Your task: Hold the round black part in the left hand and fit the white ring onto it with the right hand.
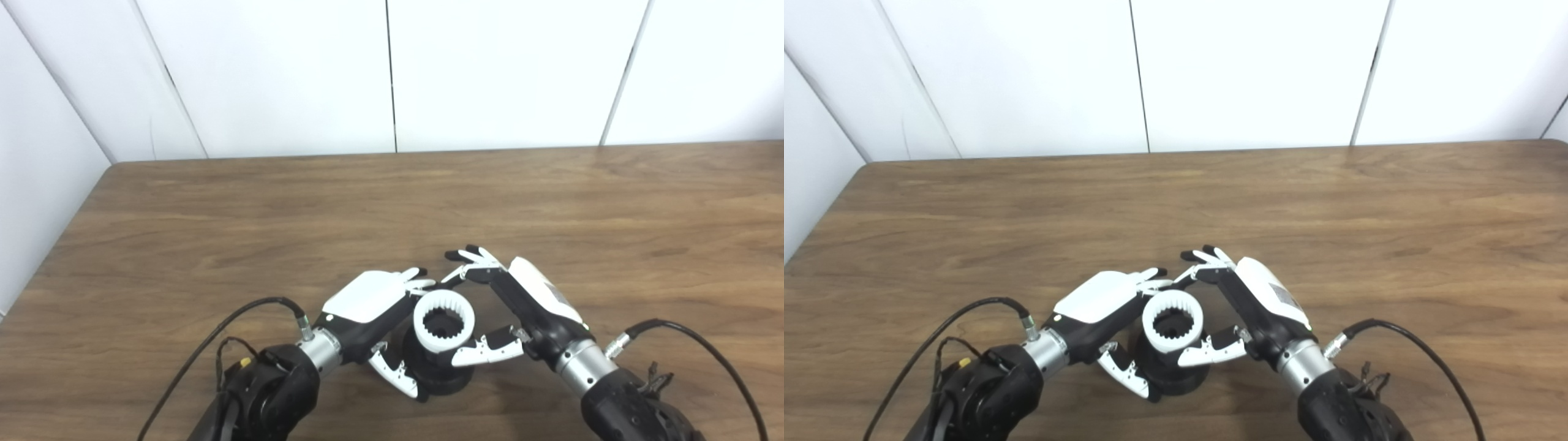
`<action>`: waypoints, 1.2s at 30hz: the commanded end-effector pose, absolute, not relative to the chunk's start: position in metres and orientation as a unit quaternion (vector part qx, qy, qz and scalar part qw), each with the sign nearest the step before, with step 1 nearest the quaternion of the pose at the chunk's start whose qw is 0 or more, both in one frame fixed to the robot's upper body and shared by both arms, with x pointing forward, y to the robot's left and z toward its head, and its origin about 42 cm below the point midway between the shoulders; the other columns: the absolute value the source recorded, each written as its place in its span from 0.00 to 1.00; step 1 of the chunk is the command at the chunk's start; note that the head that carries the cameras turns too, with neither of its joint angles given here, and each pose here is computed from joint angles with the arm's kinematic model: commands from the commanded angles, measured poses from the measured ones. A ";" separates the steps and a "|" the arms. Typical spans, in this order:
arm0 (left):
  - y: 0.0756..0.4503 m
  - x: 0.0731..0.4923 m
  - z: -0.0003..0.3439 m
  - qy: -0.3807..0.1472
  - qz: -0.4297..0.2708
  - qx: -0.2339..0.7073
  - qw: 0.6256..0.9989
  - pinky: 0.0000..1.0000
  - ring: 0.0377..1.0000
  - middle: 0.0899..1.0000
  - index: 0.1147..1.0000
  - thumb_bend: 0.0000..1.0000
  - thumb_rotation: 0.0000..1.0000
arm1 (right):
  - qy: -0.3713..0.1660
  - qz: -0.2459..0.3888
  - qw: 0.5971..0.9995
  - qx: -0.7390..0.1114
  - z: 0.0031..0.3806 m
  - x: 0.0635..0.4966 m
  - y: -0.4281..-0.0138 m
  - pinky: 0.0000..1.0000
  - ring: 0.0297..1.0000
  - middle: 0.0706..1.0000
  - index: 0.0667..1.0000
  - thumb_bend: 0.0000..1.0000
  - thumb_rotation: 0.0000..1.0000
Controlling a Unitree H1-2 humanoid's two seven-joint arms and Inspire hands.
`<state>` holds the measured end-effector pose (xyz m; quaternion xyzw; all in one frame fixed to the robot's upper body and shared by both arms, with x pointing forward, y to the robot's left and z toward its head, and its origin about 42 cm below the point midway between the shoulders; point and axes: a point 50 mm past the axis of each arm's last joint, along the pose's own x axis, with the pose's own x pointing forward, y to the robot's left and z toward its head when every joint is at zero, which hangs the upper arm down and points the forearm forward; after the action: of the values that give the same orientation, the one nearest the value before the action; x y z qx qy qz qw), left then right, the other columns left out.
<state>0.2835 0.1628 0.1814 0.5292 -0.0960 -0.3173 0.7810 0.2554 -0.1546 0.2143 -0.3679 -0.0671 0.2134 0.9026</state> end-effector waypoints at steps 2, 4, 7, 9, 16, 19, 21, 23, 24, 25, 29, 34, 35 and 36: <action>0.164 0.294 0.196 -0.120 -0.296 0.538 0.780 0.95 0.99 0.91 0.56 0.83 0.25 | -0.092 0.203 0.903 -0.368 0.227 0.253 -0.156 0.87 0.99 0.90 0.46 0.52 0.16; 0.165 0.294 0.196 -0.120 -0.295 0.538 0.781 0.94 0.99 0.91 0.56 0.83 0.25 | -0.089 0.204 0.903 -0.367 0.227 0.252 -0.157 0.87 0.99 0.90 0.46 0.52 0.16; 0.165 0.295 0.195 -0.122 -0.294 0.537 0.781 0.94 0.99 0.91 0.56 0.83 0.25 | -0.086 0.204 0.904 -0.366 0.227 0.251 -0.158 0.87 1.00 0.90 0.46 0.52 0.16; 0.165 0.295 0.195 -0.123 -0.294 0.537 0.781 0.95 0.99 0.91 0.56 0.83 0.26 | -0.085 0.205 0.904 -0.366 0.226 0.250 -0.158 0.87 0.99 0.90 0.46 0.52 0.16; 0.165 0.295 0.197 -0.126 -0.291 0.539 0.780 0.93 0.99 0.91 0.56 0.84 0.26 | -0.077 0.207 0.906 -0.362 0.221 0.248 -0.158 0.86 1.00 0.90 0.46 0.52 0.16; 0.164 0.294 0.198 -0.126 -0.293 0.538 0.780 0.94 0.99 0.91 0.56 0.83 0.26 | -0.074 0.208 0.905 -0.363 0.218 0.248 -0.157 0.86 0.99 0.90 0.46 0.52 0.16; 0.163 0.294 0.198 -0.126 -0.294 0.536 0.781 0.94 0.99 0.91 0.56 0.83 0.27 | -0.075 0.208 0.904 -0.365 0.217 0.249 -0.155 0.86 0.99 0.90 0.46 0.52 0.16; 0.162 0.294 0.198 -0.125 -0.294 0.535 0.782 0.94 0.99 0.91 0.56 0.83 0.26 | -0.076 0.208 0.904 -0.365 0.216 0.249 -0.153 0.86 0.99 0.90 0.46 0.52 0.16; 0.162 0.294 0.198 -0.126 -0.294 0.535 0.782 0.95 0.99 0.91 0.57 0.83 0.26 | -0.077 0.209 0.904 -0.365 0.216 0.249 -0.152 0.87 0.99 0.90 0.46 0.52 0.17; 0.162 0.294 0.198 -0.126 -0.295 0.535 0.782 0.95 0.99 0.91 0.57 0.83 0.26 | -0.077 0.210 0.904 -0.364 0.216 0.249 -0.151 0.87 0.99 0.90 0.46 0.52 0.17; 0.161 0.293 0.198 -0.123 -0.296 0.534 0.782 0.95 0.99 0.91 0.57 0.84 0.26 | -0.075 0.210 0.905 -0.361 0.218 0.250 -0.148 0.89 0.99 0.90 0.46 0.52 0.17; 0.159 0.292 0.198 -0.123 -0.296 0.532 0.784 0.95 0.99 0.91 0.57 0.84 0.25 | -0.076 0.211 0.906 -0.360 0.218 0.253 -0.145 0.91 1.00 0.90 0.46 0.52 0.17; 0.159 0.291 0.198 -0.123 -0.295 0.531 0.785 0.95 0.99 0.91 0.57 0.84 0.25 | -0.077 0.211 0.906 -0.360 0.218 0.254 -0.145 0.91 0.99 0.90 0.46 0.52 0.17; 0.159 0.291 0.198 -0.123 -0.295 0.530 0.785 0.95 0.99 0.91 0.57 0.84 0.25 | -0.078 0.211 0.906 -0.360 0.218 0.254 -0.144 0.91 0.99 0.90 0.46 0.52 0.17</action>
<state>0.2851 0.1617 0.1807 0.5277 -0.0922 -0.3176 0.7825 0.2512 -0.1499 0.2089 -0.3615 -0.0554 0.2091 0.9069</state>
